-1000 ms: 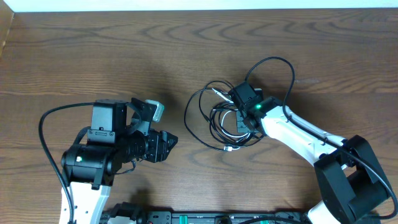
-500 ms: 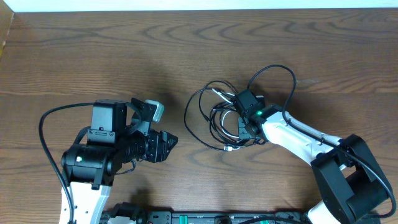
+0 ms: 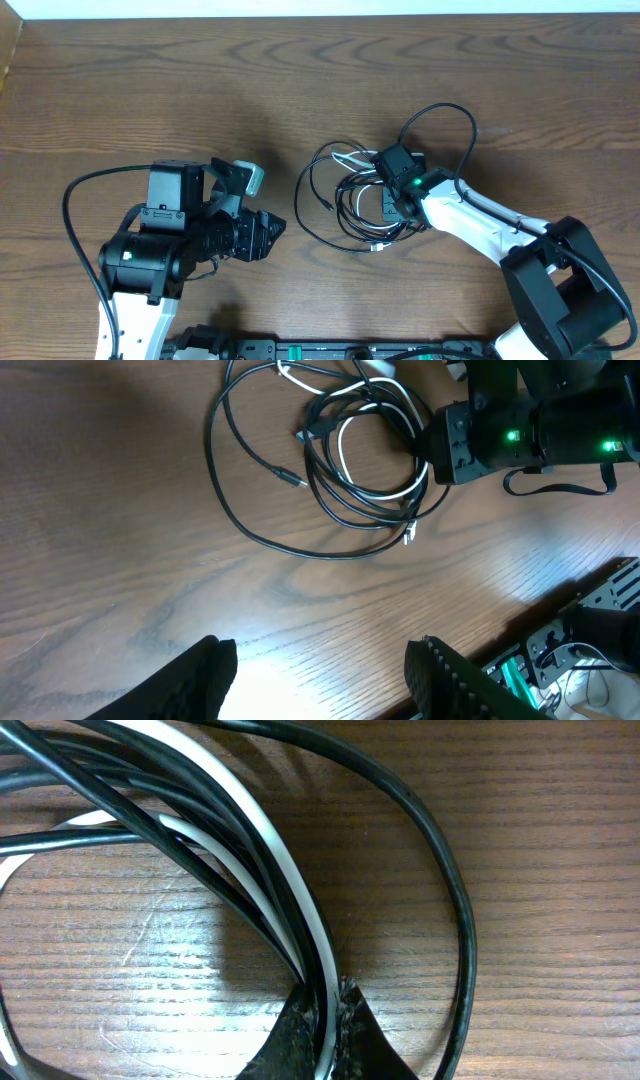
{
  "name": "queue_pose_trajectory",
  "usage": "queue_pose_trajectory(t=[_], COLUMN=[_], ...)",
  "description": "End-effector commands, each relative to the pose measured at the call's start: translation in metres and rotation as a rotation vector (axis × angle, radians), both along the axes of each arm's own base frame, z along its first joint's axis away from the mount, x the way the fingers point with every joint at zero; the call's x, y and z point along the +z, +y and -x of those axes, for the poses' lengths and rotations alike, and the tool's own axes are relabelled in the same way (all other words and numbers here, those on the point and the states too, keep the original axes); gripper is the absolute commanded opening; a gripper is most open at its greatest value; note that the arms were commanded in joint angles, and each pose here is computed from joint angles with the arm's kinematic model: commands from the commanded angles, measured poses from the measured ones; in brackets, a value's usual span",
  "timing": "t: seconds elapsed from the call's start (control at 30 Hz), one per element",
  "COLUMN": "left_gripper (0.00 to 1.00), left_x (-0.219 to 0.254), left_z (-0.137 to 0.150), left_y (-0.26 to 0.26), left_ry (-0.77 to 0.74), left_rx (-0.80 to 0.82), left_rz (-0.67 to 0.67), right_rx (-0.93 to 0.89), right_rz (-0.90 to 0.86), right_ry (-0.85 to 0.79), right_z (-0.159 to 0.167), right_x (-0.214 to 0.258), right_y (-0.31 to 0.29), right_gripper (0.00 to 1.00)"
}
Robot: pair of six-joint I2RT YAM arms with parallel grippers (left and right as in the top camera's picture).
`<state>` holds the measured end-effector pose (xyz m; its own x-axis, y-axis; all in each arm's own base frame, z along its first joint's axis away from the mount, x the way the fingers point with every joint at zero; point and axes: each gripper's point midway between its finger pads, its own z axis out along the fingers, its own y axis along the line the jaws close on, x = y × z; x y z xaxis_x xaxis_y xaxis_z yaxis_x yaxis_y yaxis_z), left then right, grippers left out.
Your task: Untangle cables
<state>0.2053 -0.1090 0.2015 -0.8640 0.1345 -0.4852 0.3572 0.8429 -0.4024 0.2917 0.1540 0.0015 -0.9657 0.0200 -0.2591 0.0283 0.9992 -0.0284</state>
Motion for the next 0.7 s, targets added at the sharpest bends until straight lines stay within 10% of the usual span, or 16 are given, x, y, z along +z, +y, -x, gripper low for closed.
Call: queue_pose_trajectory(t=[0.0,0.3,0.5,0.67], left_gripper=[0.60,0.59,0.13,0.08], left_x=[0.005,0.003,0.003,0.008], left_z=[-0.002,0.000,0.000,0.001], left_y=[0.001,0.001,0.001,-0.006], left_ry=[-0.025,-0.013,-0.013,-0.018], left_rx=[-0.015,-0.015,-0.015,-0.038], left_rz=[-0.015,-0.016,-0.015,0.028], right_rx=[-0.007,0.059,0.103,0.119], right_rz=[-0.029,-0.099,-0.164,-0.230], right_ry=[0.007,-0.136,-0.354,-0.488], right_z=[-0.003,-0.042,-0.072,-0.077], right_x=[0.005,0.100,0.199,0.260], right_y=[0.006,0.031,0.043,0.046], right_gripper=[0.01,0.01,0.01,0.01])
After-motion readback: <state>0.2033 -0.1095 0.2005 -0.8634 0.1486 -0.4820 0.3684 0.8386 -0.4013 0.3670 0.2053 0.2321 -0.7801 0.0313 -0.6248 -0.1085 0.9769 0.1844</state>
